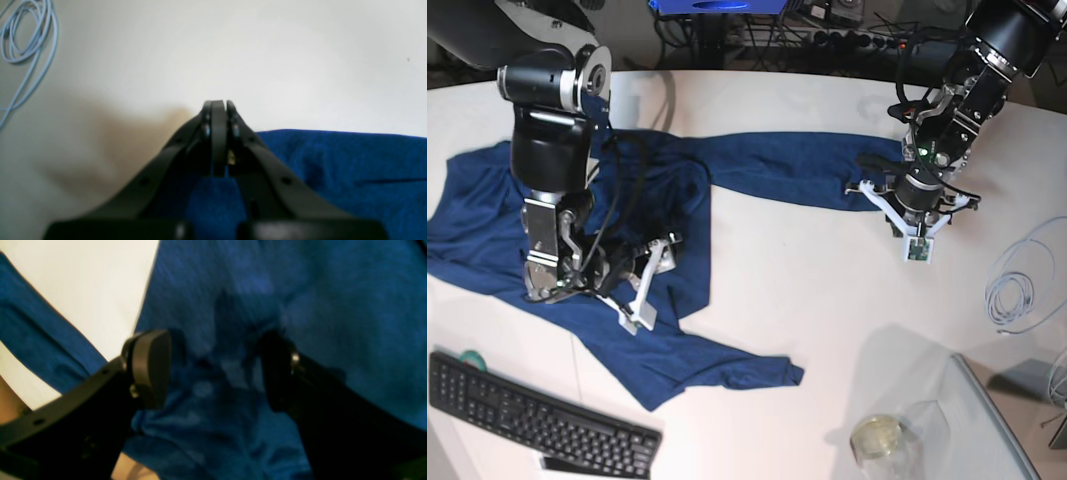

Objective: Layout the t-shirt on the table in an organized manner, then fold the t-shirt properly
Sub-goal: 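Drag the pinched fabric with the right gripper toward the left gripper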

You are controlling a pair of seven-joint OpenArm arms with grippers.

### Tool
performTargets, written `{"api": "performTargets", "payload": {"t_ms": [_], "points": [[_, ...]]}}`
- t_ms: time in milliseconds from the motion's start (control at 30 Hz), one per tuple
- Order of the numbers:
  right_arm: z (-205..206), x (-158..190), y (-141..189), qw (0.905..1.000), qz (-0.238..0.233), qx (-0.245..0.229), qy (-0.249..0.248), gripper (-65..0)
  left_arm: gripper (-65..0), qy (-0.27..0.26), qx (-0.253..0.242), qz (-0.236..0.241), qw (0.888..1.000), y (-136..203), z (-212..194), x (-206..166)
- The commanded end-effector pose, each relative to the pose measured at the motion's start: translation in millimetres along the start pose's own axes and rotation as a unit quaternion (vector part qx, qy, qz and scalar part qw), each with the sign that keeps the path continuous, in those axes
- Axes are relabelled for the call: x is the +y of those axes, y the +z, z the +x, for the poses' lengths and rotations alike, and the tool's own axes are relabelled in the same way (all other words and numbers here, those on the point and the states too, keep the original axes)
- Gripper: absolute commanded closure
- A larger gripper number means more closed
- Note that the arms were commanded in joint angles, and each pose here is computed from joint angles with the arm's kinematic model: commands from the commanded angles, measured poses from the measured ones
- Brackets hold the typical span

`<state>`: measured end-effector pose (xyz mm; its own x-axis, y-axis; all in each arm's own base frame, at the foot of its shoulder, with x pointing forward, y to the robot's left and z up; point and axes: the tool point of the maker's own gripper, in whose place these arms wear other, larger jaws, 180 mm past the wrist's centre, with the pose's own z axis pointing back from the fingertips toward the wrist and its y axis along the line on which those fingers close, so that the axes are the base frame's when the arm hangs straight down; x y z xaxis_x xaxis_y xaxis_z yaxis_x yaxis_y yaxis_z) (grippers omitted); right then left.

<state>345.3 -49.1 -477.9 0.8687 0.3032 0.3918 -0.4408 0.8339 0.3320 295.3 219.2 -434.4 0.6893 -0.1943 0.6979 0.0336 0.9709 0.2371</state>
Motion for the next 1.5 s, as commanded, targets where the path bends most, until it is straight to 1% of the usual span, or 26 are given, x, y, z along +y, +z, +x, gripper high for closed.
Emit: {"api": "performTargets", "payload": {"t_ms": [0,100,200,267,367,467,700,833,933,1067,1167,1200,1233,1267,1367,1400,1467], "points": [[25,-1,7,0.9995,0.0,-0.032,0.006,-39.3,0.0,-0.008,-0.018,0.013,1.0,1,10,12],[25,-2,6,0.9994,0.001,-0.035,0.005,-36.3,0.0,-0.008,-0.016,0.014,1.0,2,8,13],[21,-5,8,0.9997,-0.003,-0.024,0.005,-36.0,0.0,-0.009,-0.014,0.014,1.0,2,6,13],[24,-19,22,0.999,-0.027,-0.036,0.005,-36.0,0.0,-0.009,-0.012,0.015,1.0,2,5,14],[23,-37,43,0.997,-0.056,-0.052,-0.015,-36.5,0.0,-0.011,-0.006,0.02,1.0,-1,0,17],[18,-41,45,0.9969,-0.06,-0.046,-0.019,-36.5,0.0,-0.011,-0.002,0.023,1.0,-2,-2,19],[9,-32,25,0.9976,-0.034,-0.043,-0.043,-36.5,0.0,-0.009,-0.004,0.023,1.0,-3,0,19],[10,-30,22,0.9974,-0.031,-0.045,-0.046,-36.5,0.0,-0.009,-0.004,0.023,1.0,-3,0,19],[19,-30,23,0.9968,-0.032,-0.059,-0.044,-36.5,0.0,-0.01,-0.004,0.023,1.0,-3,-1,19],[13,-27,11,0.9964,-0.02,-0.044,-0.069,-36.3,0.0,-0.011,-0.002,0.024,1.0,-3,-2,20],[16,-26,9,0.9958,-0.018,-0.054,-0.072,-36.2,0.0,-0.011,-0.002,0.024,1.0,-3,-2,20],[17,-26,8,0.9957,-0.019,-0.056,-0.072,-35.3,0.0,-0.011,-0.002,0.024,1.0,-3,-2,20],[17,-26,8,0.9956,-0.019,-0.056,-0.072,-32.1,0.0,-0.011,-0.002,0.024,1.0,-3,-2,20],[17,-26,8,0.9956,-0.019,-0.057,-0.072,-26.7,0.0,-0.011,-0.002,0.024,1.0,-3,-2,20],[19,-27,10,0.9956,-0.02,-0.058,-0.071,-3.0,0.0,-0.011,-0.003,0.024,1.0,-3,-1,20],[18,-27,10,0.9957,-0.021,-0.056,-0.071,0.0,0.0,-0.011,-0.003,0.024,1.0,-3,-1,20],[16,-27,10,0.996,-0.02,-0.051,-0.071,-1.1,0.0,-0.011,-0.004,0.024,1.0,-3,-1,20]]}}
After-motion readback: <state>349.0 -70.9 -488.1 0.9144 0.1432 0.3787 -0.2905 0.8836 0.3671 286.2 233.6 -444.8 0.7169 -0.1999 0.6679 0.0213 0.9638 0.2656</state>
